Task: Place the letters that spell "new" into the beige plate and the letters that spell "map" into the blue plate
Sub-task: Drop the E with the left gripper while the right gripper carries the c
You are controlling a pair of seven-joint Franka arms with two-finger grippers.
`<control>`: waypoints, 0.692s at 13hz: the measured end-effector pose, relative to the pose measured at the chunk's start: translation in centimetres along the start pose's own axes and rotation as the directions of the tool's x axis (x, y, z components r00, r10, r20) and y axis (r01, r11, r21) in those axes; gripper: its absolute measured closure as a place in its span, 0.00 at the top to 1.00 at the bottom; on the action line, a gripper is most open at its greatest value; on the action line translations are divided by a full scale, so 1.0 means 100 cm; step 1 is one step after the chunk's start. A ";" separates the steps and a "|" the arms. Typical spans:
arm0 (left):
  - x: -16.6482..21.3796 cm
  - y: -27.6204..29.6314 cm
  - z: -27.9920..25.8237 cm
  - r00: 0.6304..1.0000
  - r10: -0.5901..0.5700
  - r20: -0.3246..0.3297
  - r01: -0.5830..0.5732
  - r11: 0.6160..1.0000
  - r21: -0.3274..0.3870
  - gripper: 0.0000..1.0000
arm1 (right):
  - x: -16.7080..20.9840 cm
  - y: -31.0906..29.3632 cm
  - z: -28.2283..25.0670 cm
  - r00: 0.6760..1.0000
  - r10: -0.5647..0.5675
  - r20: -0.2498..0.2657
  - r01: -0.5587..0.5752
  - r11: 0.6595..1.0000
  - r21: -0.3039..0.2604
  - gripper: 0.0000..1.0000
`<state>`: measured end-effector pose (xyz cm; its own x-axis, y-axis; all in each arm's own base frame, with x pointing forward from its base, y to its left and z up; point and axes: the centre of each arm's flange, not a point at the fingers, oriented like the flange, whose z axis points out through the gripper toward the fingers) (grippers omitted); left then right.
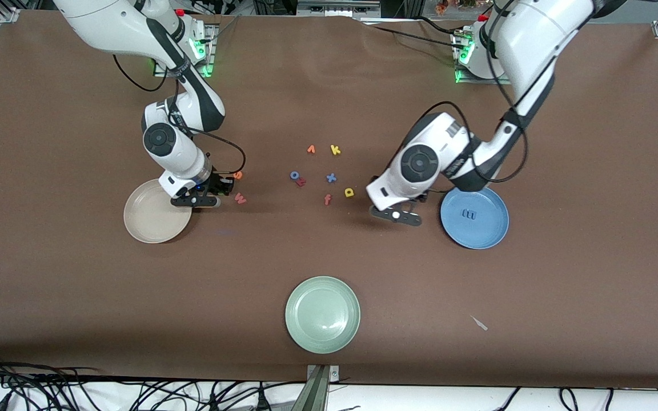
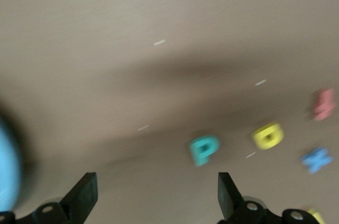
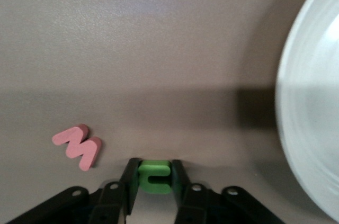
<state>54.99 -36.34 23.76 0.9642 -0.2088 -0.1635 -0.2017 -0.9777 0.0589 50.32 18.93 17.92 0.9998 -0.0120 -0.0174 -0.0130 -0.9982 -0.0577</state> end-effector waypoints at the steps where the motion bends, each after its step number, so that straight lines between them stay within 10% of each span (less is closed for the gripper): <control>1: 0.001 0.009 0.014 1.000 -0.028 -0.010 0.028 0.999 -0.023 1.00 | 0.000 0.000 -0.002 1.000 -0.001 0.005 0.001 1.000 -0.003 0.28; 9: -0.006 0.021 0.069 0.996 -0.077 0.041 0.078 0.996 -0.039 0.81 | 0.041 0.064 -0.086 0.989 -0.143 0.046 0.146 0.988 -0.053 0.27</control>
<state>52.85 -38.47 17.23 0.9689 -0.1341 -0.2081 -0.1189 -0.9894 0.0839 54.52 11.99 26.10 0.9895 0.1339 -0.0548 0.1337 -0.9910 -0.0071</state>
